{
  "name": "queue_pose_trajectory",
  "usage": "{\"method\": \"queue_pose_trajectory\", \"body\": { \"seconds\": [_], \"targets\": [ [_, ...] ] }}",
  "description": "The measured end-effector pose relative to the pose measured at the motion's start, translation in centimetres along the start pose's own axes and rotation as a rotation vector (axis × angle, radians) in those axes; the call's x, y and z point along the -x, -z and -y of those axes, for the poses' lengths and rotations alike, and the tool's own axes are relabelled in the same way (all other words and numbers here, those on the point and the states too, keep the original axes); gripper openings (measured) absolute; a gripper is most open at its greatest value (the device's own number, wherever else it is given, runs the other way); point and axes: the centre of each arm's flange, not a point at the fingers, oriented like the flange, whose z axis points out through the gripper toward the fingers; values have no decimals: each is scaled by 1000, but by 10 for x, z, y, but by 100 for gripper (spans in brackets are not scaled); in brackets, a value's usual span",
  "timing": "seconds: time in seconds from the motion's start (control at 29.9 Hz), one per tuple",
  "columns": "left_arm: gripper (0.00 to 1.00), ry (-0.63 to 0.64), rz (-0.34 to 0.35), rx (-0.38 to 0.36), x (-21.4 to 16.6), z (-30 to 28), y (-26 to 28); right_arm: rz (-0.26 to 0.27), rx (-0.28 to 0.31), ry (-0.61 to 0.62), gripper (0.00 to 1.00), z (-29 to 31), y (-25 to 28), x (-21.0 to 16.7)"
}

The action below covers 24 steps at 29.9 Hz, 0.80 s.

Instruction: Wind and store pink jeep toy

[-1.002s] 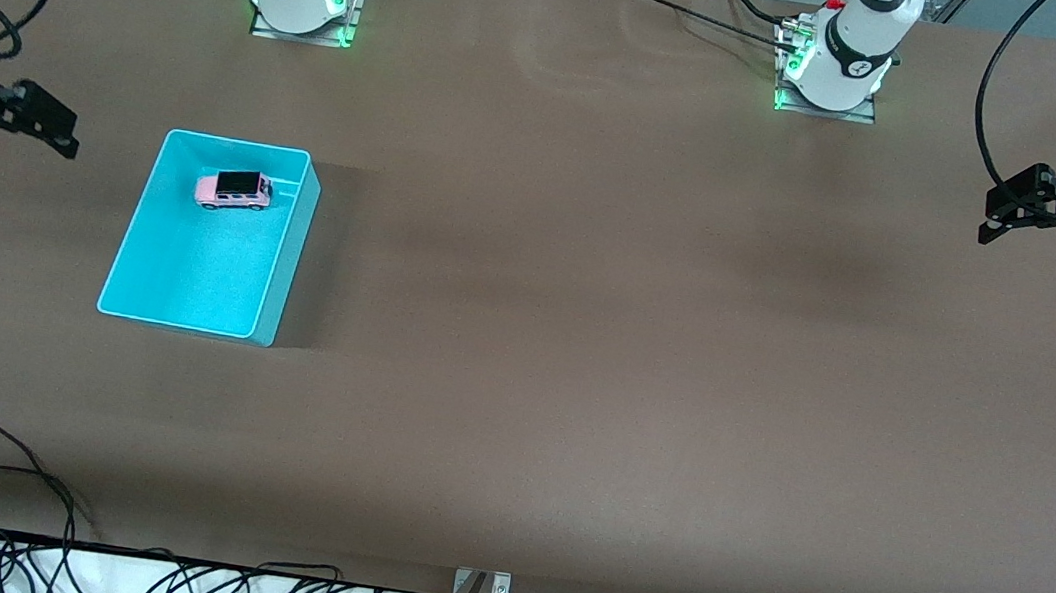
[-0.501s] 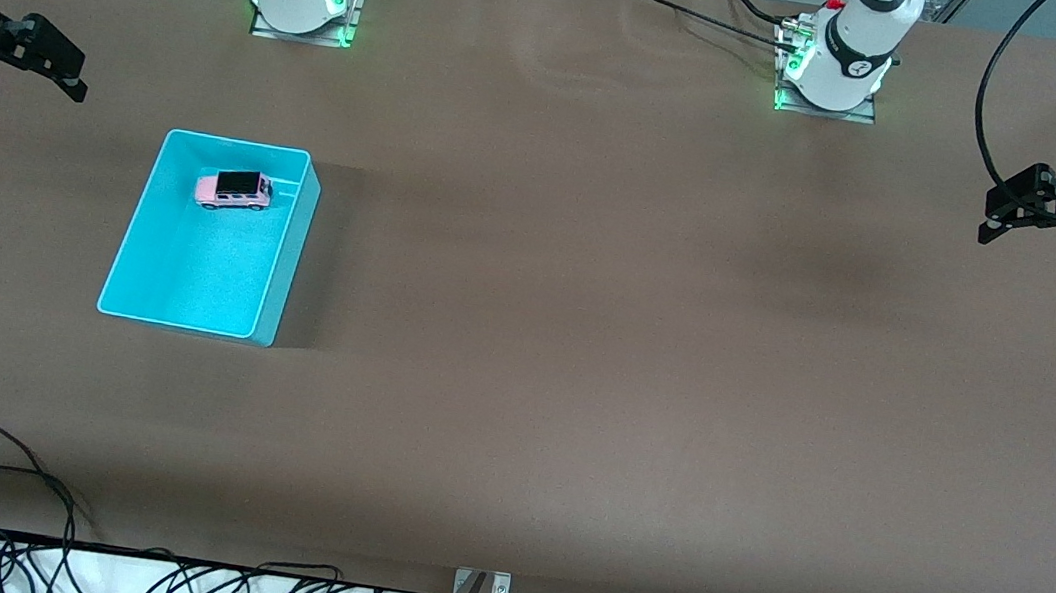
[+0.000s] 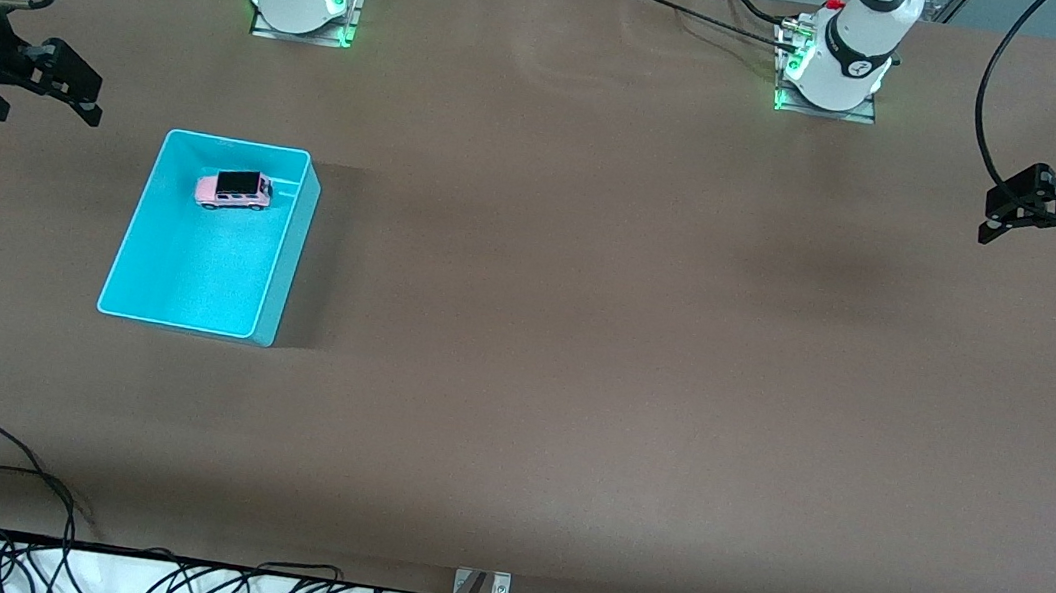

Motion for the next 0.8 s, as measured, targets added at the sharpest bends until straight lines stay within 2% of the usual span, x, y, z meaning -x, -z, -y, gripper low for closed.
{"method": "queue_pose_trajectory", "body": {
  "seconds": [0.8],
  "targets": [
    [100, 0, 0, 0, 0, 0, 0, 15, 4, 3, 100, 2, -10, -7]
  ]
}}
